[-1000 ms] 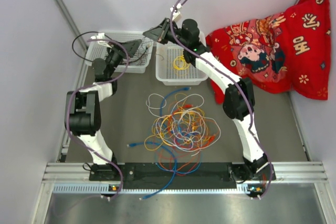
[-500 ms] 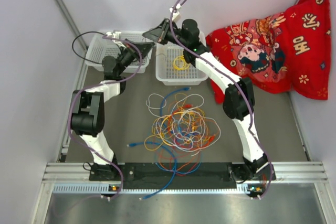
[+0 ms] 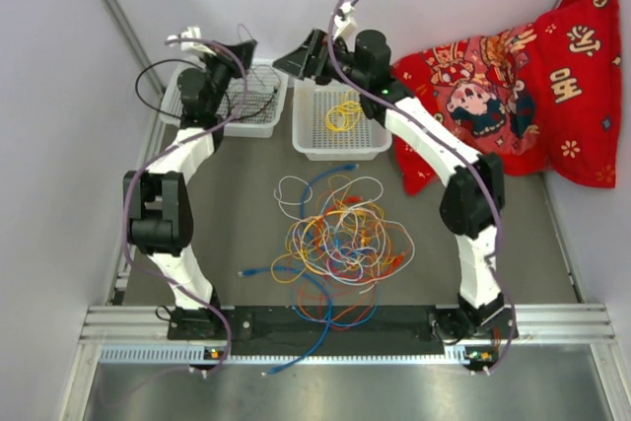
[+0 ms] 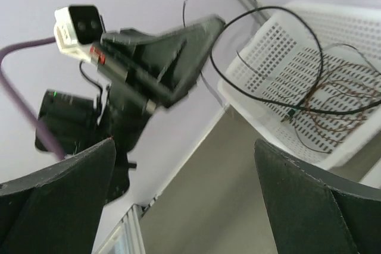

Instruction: Untangle the cables

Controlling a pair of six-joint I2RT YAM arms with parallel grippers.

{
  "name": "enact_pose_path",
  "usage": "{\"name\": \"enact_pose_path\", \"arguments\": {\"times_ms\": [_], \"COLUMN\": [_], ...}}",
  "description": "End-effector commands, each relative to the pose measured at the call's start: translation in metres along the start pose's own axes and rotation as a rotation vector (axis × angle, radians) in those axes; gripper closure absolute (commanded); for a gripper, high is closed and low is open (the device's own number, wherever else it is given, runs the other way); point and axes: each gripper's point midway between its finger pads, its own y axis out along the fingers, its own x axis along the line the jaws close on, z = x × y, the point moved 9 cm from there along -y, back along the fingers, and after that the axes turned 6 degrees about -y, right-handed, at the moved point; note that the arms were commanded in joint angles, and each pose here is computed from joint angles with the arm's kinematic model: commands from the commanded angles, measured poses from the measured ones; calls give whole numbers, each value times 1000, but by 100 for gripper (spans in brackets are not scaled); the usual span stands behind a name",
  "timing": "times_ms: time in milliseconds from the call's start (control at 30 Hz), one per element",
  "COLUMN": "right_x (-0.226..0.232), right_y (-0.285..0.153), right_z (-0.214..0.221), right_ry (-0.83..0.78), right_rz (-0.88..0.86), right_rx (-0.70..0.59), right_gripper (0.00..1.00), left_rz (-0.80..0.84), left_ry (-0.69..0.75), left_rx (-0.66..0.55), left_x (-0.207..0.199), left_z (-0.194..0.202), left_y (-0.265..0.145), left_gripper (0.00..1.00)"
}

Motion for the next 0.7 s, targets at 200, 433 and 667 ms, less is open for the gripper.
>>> {"name": "enact_pose_path", "arguments": {"times_ms": [200,433,667], "right_x": [69,44,40], "right_y": [-101,-104,-115], "right_z": [-43,-5,30], "right_ry": [-300,-196,-123], "right_rz": [153,190,165], "right_rx": [-188,-94,-10], "right_gripper": [1,1,1], "left_rz": [-524,-682,-819], "left_ry": [274,284,283], "left_rx": [-188,-67,-20], "left_x": [59,104,121], "left_z": [-59,-25,-16], "left_y": [23,19,12], "left_gripper": [100,100,33]}}
